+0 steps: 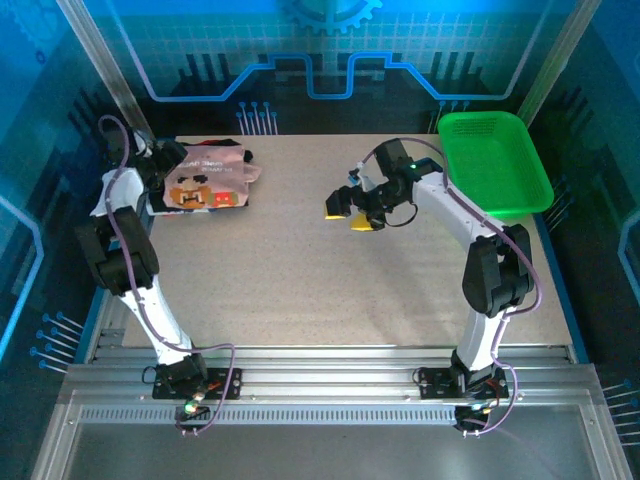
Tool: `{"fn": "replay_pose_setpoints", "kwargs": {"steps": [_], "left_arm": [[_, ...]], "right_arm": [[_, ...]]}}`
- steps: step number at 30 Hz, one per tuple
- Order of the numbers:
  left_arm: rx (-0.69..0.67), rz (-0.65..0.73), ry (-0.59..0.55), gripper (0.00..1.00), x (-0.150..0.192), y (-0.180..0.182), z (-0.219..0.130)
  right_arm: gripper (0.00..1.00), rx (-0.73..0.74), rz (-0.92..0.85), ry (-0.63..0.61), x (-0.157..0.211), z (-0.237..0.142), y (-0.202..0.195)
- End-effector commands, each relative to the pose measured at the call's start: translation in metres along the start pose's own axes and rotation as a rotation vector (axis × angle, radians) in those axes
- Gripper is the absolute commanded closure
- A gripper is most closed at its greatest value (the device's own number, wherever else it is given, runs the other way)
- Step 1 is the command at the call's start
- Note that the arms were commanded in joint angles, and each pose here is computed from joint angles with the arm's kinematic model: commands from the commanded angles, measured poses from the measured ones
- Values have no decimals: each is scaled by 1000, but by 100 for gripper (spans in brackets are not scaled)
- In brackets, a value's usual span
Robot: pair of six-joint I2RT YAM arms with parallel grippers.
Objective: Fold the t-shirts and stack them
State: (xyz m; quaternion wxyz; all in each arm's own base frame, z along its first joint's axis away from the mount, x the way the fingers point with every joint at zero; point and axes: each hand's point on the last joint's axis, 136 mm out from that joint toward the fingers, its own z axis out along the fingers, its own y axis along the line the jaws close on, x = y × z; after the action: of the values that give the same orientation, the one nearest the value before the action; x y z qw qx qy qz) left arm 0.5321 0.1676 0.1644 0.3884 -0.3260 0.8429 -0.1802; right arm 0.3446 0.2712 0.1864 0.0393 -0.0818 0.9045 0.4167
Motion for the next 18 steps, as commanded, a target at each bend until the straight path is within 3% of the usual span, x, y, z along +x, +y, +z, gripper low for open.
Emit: {"fn": "replay_pose_setpoints", "kwargs": {"steps": [1,4,8,11,18], "left_arm": [[27,86,-214,3,-63,-50,-85],[55,159,-234,1,-62,-80,-113],[78,294,-190,1,-33,-116,-121],[159,383,-79,1,11,-151,-101],[161,431,82,3,76,-171,-47]], "right_arm": [[0,5,5,-26,-14,8,2],[0,5,14,-34,-30,19,2],[0,-15,19,-39,-52,40,8],[3,-15,38,-46,-78,63,9],[12,-43,82,-60,-127,113,12]]}}
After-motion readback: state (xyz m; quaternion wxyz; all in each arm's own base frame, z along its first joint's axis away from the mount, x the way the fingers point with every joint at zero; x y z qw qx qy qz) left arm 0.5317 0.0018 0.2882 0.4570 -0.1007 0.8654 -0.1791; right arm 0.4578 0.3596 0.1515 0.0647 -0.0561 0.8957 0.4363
